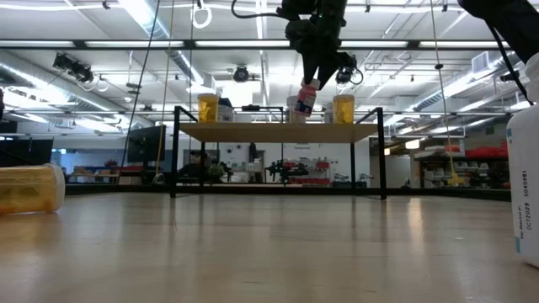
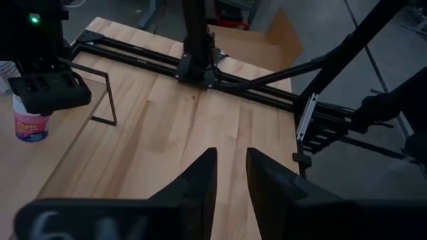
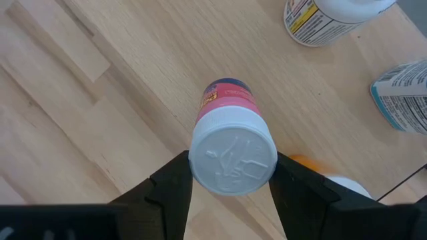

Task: Pick and place medicine bottles onto shelf by color
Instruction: Put the pink pill bottle on the shelf

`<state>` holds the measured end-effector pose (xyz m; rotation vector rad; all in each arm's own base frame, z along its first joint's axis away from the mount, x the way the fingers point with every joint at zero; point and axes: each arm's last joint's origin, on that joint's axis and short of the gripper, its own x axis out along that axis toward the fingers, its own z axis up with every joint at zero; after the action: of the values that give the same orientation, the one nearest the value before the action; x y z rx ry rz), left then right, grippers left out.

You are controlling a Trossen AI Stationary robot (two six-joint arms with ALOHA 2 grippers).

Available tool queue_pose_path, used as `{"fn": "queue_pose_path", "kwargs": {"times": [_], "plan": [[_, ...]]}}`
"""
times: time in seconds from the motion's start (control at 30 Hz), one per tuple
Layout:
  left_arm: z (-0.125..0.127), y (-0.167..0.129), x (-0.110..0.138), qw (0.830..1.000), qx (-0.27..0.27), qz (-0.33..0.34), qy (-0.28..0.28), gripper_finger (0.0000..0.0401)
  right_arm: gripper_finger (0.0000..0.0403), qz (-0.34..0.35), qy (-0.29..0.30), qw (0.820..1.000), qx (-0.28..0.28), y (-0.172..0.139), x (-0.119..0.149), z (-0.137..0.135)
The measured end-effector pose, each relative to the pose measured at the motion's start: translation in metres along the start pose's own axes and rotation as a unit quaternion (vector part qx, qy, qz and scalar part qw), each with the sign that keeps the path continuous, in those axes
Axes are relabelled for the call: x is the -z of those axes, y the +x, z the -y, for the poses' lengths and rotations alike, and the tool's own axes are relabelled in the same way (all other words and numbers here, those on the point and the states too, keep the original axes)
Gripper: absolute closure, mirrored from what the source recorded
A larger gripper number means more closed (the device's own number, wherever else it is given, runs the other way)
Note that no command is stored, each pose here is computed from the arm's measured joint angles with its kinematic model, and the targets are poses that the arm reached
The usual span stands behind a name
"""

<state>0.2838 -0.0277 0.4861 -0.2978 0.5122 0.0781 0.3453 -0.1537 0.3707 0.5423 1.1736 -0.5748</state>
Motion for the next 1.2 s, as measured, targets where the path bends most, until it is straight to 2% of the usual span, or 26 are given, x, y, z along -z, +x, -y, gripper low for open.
{"fn": "queue_pose_path", "kwargs": {"times": [0.37, 0.8, 1.2], "plan": [[-0.0001, 0.0, -0.0001, 1.0, 0.0, 0.0, 0.0, 0.0311, 0.0196, 0.001, 0.0, 1.0, 0.001, 0.0, -0.0001, 0.0001], [-0.0001, 0.0, -0.0001, 1.0, 0.0, 0.0, 0.001, 0.0316, 0.0194, 0.003, -0.006, 1.0, 0.003, 0.0, -0.0005, 0.0002], [-0.0001, 0.0, -0.0001, 1.0, 0.0, 0.0, 0.001, 0.0318, 0.0225, 0.012, -0.019, 1.0, 0.011, 0.0, -0.0016, -0.0001]]}}
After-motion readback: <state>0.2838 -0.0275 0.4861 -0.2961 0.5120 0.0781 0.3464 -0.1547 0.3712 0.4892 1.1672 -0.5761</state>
